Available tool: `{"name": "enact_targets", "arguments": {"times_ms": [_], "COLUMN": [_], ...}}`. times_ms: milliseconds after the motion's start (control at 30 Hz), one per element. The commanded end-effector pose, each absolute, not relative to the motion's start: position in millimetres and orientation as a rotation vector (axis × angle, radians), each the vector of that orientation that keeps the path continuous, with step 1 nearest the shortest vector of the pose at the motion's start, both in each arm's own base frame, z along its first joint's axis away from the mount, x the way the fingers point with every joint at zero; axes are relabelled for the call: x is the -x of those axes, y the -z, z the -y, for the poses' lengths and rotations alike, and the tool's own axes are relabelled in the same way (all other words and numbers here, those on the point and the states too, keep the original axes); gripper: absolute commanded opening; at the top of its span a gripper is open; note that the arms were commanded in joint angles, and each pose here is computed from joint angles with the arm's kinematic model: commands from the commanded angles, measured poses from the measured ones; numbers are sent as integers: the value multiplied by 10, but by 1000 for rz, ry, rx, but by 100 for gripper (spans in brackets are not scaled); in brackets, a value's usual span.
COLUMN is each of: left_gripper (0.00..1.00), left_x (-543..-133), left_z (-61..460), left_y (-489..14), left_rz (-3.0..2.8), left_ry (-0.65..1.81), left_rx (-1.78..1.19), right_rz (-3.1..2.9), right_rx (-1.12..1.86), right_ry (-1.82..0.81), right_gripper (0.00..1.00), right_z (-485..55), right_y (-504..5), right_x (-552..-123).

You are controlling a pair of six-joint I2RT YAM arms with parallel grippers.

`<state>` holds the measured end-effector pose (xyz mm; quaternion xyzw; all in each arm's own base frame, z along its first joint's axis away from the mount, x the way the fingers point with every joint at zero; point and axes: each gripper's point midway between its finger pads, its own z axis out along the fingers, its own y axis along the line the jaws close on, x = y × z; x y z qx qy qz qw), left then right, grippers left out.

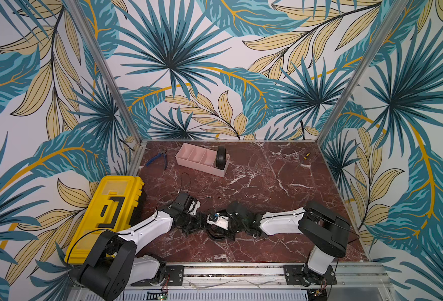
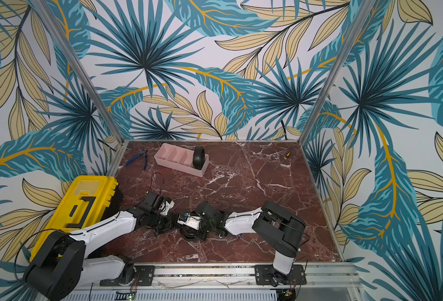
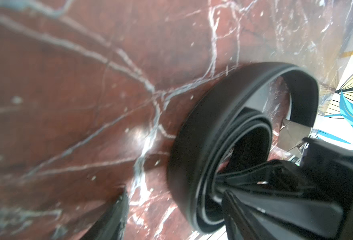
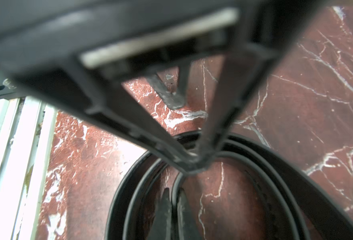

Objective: Place the belts into the storage roll
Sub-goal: Roll the belt at the center of the board.

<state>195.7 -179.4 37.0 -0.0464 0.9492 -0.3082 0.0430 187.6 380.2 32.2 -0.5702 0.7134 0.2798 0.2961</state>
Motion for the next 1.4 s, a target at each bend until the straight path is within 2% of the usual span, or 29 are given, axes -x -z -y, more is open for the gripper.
{"name": "enact_targets", "arguments": {"times_ms": [0, 233, 300, 500, 700, 800, 933, 1000, 1133, 1200, 1267, 1367], "left_gripper": [72, 69, 61, 54, 45, 36, 34, 27, 25, 13, 2, 0], "left_x": [-2075, -2155, -2185, -2240, -2288, -2254, -2206, -2193, -2204, -2212, -2204, -2200], "left_z": [1861, 1945, 1962, 1976, 2013, 2027, 2080, 2075, 2066, 2076, 2082, 2099], "left_y": [-404, -322, -278, -220, -263, -266, -236, -229, -265, -270, -256, -254], "left_rz": [-2869, -2903, -2926, -2992, -2998, -3008, -3030, -3033, -3018, -3015, -3022, -3021], "left_ry": [939, 860, 825, 680, 668, 666, 688, 685, 682, 684, 683, 687], "left_rx": [91, 43, 36, -56, -78, -97, -104, -101, -102, -105, -112, -131], "right_rz": [-1969, -1965, -1965, -1952, -1951, -1956, -1974, -1979, -1977, -1985, -1986, -2010], "right_rx": [1531, 1530, 1529, 1532, 1521, 1520, 1498, 1484, 1457, 1437, 1384, 1293], "right_ry": [-722, -730, -730, -709, -702, -701, -709, -715, -721, -731, -742, -759], "right_gripper": [2, 2, 2, 1, 1, 3, 5, 6, 9, 15, 27, 39], "right_z": [-3651, -3646, -3629, -3581, -3579, -3579, -3589, -3595, -3603, -3610, -3608, -3585], "right_y": [-200, -199, -189, -216, -228, -215, -183, -180, -208, -239, -307, -406], "right_x": [-1804, -1792, -1779, -1773, -1787, -1783, -1798, -1807, -1823, -1826, -1857, -1921]}}
